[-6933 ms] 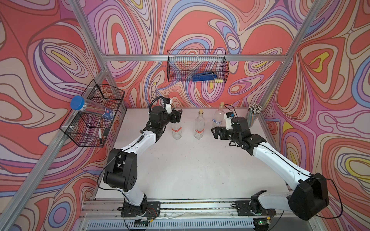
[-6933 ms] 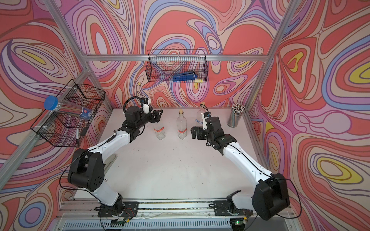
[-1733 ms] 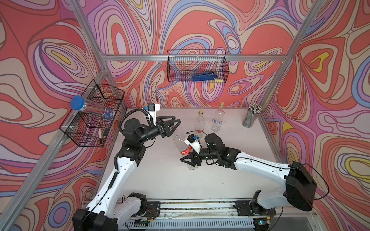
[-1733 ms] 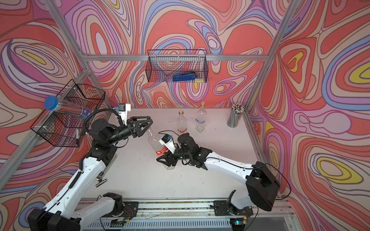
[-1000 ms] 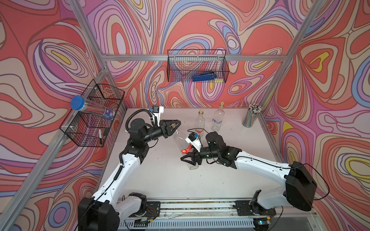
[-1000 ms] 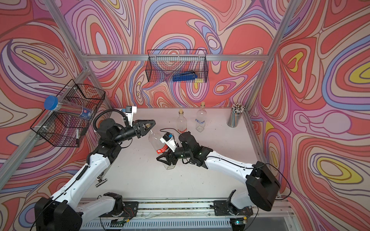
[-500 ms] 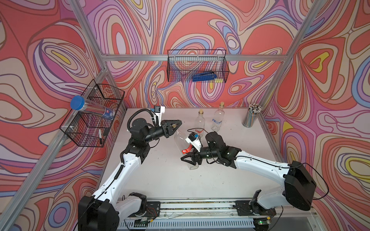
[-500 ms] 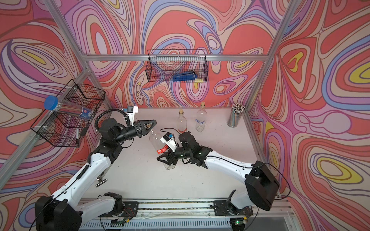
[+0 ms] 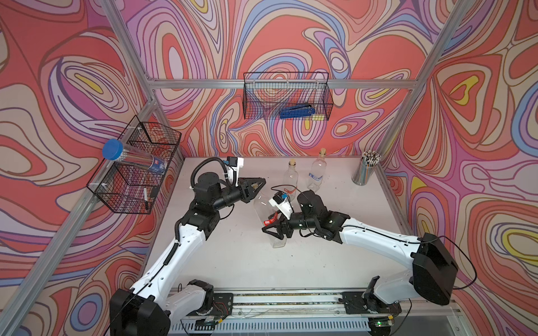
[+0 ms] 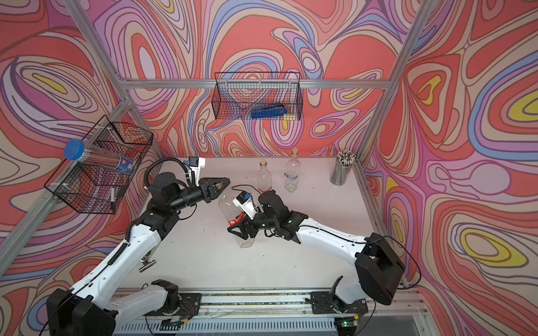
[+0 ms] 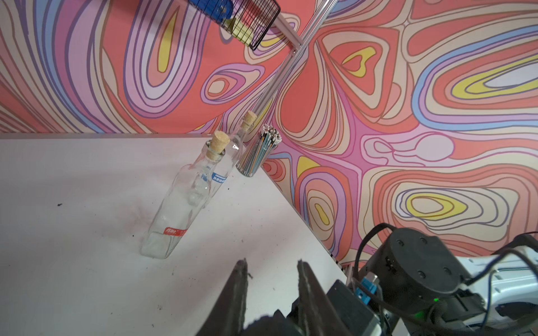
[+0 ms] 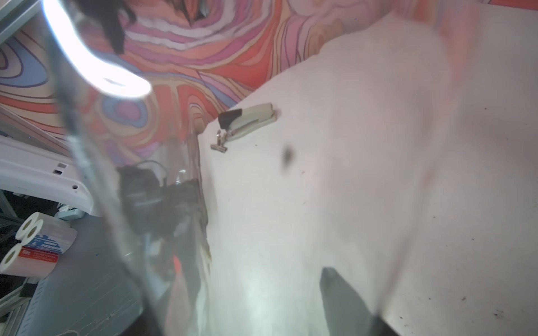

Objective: Remove the label from the bottle
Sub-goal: Pick up the bottle from the center of the board.

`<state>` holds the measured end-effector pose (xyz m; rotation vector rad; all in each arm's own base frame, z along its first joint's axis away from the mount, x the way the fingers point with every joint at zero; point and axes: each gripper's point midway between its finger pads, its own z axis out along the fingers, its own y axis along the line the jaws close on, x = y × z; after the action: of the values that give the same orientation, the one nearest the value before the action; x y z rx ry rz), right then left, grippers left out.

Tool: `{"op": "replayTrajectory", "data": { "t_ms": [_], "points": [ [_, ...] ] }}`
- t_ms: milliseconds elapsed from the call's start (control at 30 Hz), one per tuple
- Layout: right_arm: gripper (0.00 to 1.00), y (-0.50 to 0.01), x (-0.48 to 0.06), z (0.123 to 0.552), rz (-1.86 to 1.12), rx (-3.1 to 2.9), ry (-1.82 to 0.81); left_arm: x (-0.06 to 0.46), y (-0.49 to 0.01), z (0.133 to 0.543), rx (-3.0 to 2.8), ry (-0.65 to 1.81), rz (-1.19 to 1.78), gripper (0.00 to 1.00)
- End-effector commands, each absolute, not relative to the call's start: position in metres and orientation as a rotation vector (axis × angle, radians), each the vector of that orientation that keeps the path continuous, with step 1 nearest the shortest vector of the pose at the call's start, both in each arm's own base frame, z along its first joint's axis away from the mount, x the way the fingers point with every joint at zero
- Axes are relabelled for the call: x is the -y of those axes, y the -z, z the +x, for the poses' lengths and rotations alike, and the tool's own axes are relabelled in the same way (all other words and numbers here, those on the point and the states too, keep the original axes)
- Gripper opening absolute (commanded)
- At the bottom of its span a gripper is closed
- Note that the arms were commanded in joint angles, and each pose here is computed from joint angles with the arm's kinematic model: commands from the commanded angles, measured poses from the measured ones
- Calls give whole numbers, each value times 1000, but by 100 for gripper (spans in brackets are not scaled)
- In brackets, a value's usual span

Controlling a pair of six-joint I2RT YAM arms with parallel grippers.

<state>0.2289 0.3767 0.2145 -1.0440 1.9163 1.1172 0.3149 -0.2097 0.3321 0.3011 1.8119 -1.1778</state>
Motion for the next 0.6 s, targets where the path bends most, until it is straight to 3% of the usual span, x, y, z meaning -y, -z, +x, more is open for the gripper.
{"op": "replayTrajectory", "data": {
  "t_ms": [0, 100, 233, 467, 567],
  "points": [
    [79, -219, -373, 233, -1029, -1931, -1064, 205, -333, 323, -1819, 1099, 286, 0],
    [83, -211, -365, 232, -1032, -1970, -1025, 203, -330, 326, -1834, 1072, 262, 0],
    [98, -204, -356, 232, -1014, -2007, -977, 201, -323, 332, -1876, 1022, 214, 0],
    [98, -204, -345, 240, -926, -2046, -907, 193, -288, 344, -2005, 836, 58, 0],
    [90, -199, -342, 249, -866, -2067, -869, 192, -274, 346, -2034, 752, 19, 0]
  ]
}}
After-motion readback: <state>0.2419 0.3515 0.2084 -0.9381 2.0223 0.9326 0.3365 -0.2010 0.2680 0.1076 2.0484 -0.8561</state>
